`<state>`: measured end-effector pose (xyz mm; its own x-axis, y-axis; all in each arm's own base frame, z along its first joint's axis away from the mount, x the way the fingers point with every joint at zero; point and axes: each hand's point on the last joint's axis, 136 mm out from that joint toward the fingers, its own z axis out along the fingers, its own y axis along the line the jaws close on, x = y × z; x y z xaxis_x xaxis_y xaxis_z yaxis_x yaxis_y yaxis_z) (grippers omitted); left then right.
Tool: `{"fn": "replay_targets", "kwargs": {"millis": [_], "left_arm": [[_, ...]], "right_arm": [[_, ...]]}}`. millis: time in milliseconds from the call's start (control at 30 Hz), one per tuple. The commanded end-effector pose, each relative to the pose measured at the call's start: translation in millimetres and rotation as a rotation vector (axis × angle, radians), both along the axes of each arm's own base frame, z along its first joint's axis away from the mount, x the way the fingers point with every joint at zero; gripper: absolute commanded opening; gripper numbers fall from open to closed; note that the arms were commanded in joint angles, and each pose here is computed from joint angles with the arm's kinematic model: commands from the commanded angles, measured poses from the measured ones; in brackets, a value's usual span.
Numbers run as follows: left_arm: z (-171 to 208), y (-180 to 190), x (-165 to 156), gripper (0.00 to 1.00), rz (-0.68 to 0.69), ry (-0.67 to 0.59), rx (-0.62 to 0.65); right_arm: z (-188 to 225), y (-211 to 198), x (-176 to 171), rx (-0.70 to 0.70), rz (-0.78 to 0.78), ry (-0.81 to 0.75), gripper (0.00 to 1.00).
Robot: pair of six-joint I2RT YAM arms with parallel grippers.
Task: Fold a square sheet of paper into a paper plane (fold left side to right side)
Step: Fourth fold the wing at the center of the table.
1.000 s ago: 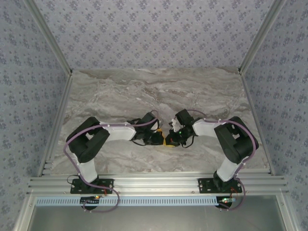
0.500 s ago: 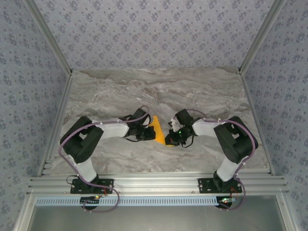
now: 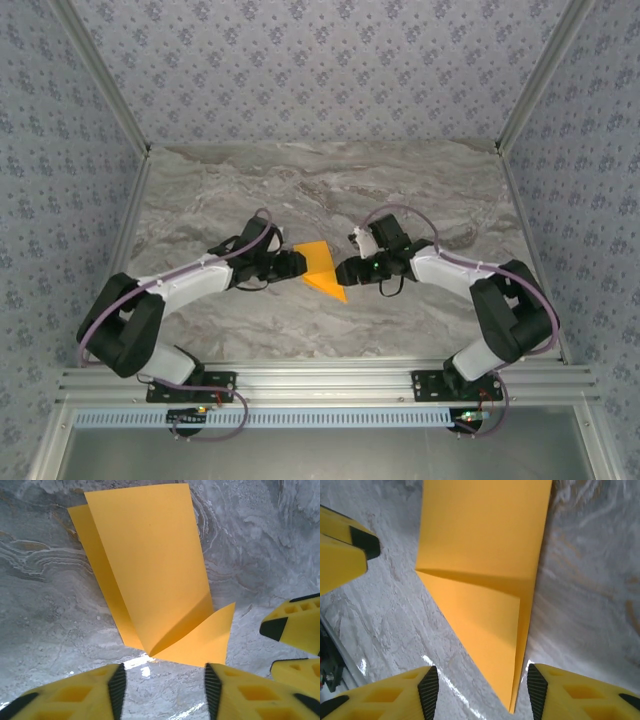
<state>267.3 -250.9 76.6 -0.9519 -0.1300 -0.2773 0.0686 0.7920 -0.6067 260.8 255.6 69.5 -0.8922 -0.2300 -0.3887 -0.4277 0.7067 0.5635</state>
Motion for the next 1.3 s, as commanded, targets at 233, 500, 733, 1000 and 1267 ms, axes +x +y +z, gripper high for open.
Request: {"fn": "replay_targets", "kwargs": {"millis": [233,500,733,1000,1267], "left_arm": [[-17,-26,5,0.54,-0.005,0.100,-0.115],[-17,-33,11,0.52,-0.012,0.098,-0.139],[1,-43,18,0.46,-0.004,0.091,-0.200],[20,-52,27,0.45,0.006,0.086,-0.243],[29,-57,32,0.46,0.006,0.083,-0.263]], "right_arm": [[0,10,28,-0.005,0.048,-0.119,0.53],[8,0,9,-0.055,0.058,-0.234,0.55],[20,12,-19,-0.121,0.122,-0.506,0.60],[7,26,-25,-0.230,0.189,-0.630,0.63],[-4,34,-16,-0.279,0.193,-0.655,0.60]]}}
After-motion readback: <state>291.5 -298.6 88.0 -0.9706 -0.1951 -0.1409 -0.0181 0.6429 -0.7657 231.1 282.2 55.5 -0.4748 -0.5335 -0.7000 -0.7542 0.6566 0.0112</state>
